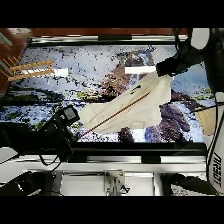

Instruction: Fold the shirts.

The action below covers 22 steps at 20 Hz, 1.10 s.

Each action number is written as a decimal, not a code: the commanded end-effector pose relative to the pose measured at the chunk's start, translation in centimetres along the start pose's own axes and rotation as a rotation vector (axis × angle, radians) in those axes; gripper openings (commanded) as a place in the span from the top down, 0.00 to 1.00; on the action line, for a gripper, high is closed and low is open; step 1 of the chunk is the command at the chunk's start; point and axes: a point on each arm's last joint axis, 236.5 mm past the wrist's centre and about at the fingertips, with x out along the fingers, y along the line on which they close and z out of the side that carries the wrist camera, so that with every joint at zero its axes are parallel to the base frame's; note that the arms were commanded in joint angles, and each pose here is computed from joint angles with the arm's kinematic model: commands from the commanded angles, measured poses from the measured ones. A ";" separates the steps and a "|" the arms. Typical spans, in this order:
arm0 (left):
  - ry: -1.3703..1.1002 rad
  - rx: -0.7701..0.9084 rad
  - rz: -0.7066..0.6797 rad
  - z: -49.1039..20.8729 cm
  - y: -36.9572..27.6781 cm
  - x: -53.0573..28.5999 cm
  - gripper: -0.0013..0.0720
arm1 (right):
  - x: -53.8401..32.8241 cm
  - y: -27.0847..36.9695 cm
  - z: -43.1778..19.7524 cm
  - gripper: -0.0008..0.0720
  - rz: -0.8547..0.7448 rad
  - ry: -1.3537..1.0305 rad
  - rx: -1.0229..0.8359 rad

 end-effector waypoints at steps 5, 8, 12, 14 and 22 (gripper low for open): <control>-0.060 -0.030 0.006 2.8 0.6 3.5 0.91 | -6.5 2.0 2.3 0.88 0.132 -0.214 -0.029; -0.106 -0.111 0.021 4.5 1.7 5.2 0.91 | -9.5 3.9 2.1 0.88 0.231 -0.277 -0.036; -0.092 -0.125 0.020 4.6 1.9 6.3 0.92 | -12.3 2.0 0.8 0.88 0.171 -0.318 -0.020; -0.132 -0.124 0.026 5.4 2.0 5.8 0.91 | -13.0 2.7 0.1 0.88 0.206 -0.309 -0.026; -0.332 -0.221 0.004 10.3 2.3 5.4 0.91 | -15.6 10.4 -0.1 0.88 0.561 -0.304 -0.022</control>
